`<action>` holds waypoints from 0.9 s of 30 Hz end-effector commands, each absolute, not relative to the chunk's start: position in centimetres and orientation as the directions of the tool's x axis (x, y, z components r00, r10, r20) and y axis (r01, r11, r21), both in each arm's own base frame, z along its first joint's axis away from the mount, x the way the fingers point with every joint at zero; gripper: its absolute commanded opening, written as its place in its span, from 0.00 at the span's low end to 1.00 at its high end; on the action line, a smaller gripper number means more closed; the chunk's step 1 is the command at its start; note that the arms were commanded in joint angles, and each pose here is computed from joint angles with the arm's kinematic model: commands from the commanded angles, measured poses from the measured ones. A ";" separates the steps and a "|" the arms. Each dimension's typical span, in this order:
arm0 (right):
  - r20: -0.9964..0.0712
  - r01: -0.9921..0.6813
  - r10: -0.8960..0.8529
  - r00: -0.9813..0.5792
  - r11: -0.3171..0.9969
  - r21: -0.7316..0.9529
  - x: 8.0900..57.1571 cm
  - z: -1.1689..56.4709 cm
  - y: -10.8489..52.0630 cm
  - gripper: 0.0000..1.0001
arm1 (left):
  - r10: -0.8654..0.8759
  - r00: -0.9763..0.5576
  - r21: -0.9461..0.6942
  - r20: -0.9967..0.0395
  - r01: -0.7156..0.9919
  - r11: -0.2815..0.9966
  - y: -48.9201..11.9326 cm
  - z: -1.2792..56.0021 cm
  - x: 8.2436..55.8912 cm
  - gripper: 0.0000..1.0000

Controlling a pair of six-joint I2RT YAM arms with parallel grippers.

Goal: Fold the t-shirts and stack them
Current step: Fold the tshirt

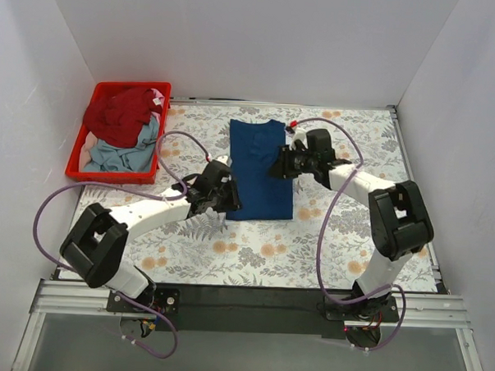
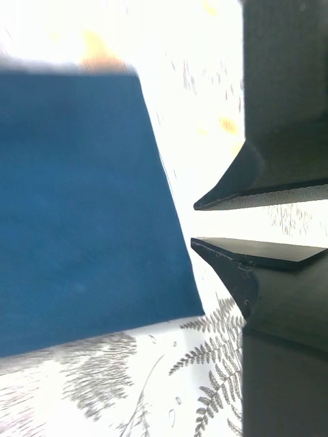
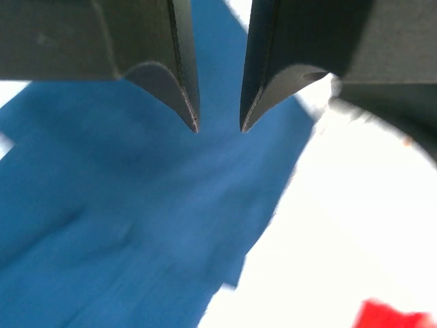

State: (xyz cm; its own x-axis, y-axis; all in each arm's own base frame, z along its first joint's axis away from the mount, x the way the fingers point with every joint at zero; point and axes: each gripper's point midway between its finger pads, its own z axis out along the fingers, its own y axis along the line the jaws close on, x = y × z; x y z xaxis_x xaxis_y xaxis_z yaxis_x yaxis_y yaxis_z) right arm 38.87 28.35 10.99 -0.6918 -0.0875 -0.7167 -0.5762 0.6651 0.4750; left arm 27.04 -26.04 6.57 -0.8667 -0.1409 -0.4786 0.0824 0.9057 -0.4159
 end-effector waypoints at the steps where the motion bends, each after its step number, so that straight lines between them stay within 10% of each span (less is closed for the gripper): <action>1: -0.695 -0.608 0.035 -0.718 0.455 0.651 35.2 15.0 28.4 0.37 | -0.273 -0.797 -0.542 -0.539 0.080 0.837 -26.1 10.7 29.3 0.21; 15: -0.218 -0.124 0.159 -0.963 0.456 0.881 28.2 1.2 23.2 0.38 | -0.398 -0.902 -0.620 -0.165 -0.219 0.754 -22.5 1.5 26.8 0.15; 27: -0.347 -0.244 0.167 -0.923 0.444 0.862 28.7 6.2 22.2 0.39 | -0.424 -0.854 -0.611 -0.301 -0.169 0.773 -20.1 5.4 27.3 0.23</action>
State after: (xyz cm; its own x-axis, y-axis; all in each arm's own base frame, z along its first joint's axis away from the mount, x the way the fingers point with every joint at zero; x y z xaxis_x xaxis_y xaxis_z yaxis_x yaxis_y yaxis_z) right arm 28.65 22.65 4.27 -0.9463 0.1693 -0.2755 -0.1827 0.4230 0.8875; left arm 25.91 -20.66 2.80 -0.8798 -0.4254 -0.2119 -0.2167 0.7559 -0.6178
